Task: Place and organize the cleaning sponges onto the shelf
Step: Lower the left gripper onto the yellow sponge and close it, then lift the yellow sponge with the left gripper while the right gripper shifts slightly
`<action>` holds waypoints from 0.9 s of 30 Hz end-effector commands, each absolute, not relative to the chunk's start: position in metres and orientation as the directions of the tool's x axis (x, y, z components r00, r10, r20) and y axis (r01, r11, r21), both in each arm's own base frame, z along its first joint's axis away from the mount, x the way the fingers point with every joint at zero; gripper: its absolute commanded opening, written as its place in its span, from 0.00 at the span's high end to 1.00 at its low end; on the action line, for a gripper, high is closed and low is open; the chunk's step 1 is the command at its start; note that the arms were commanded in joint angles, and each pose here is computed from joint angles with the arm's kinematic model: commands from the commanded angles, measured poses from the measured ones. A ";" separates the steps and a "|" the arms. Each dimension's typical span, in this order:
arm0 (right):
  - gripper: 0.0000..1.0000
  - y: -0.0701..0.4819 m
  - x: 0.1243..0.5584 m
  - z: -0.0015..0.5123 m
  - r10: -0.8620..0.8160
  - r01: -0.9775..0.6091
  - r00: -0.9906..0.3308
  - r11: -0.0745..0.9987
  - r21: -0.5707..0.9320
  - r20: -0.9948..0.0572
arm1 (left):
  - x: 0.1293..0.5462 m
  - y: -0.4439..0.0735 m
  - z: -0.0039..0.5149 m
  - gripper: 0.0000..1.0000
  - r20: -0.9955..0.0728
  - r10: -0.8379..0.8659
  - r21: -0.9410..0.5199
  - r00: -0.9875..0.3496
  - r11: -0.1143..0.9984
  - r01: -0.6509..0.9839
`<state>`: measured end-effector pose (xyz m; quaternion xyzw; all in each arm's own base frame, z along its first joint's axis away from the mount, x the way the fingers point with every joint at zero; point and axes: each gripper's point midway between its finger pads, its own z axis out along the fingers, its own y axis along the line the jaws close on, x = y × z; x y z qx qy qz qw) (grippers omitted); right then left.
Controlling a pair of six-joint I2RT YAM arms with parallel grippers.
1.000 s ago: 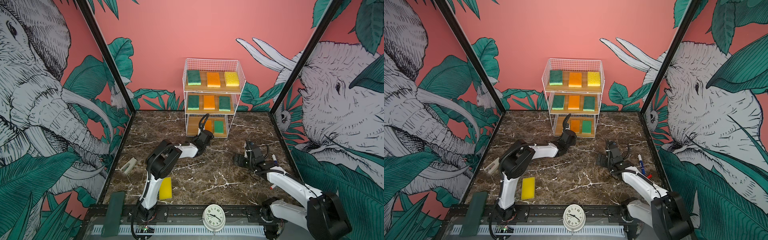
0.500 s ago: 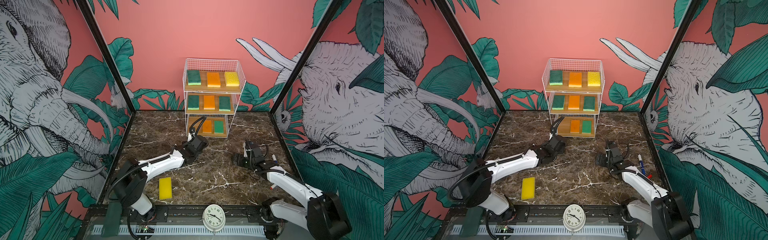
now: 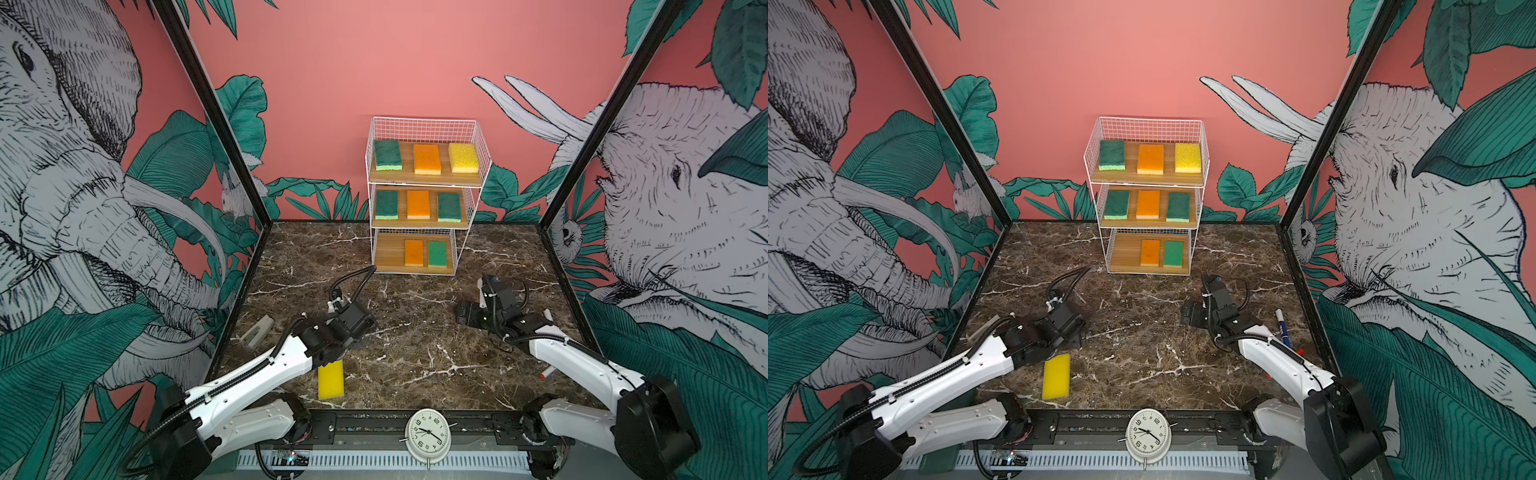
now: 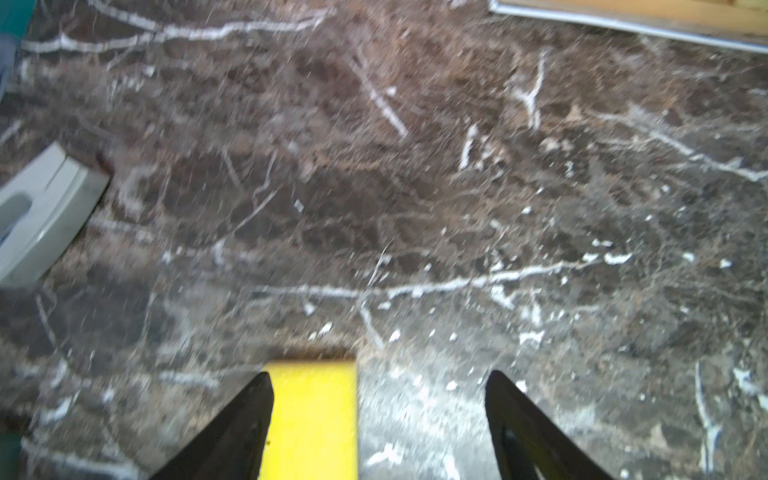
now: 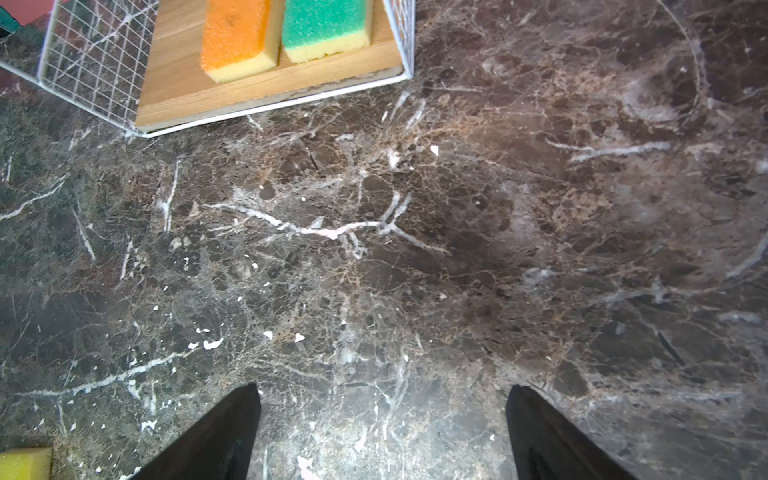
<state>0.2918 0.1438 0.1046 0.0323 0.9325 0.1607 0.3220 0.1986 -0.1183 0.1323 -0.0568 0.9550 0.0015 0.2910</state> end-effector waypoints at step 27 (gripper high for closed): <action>0.04 0.177 0.296 0.116 0.132 -0.086 -0.782 0.945 0.315 -0.609 | 0.105 -0.099 0.048 0.06 -0.159 -0.246 -0.088 -0.956 0.968 -0.234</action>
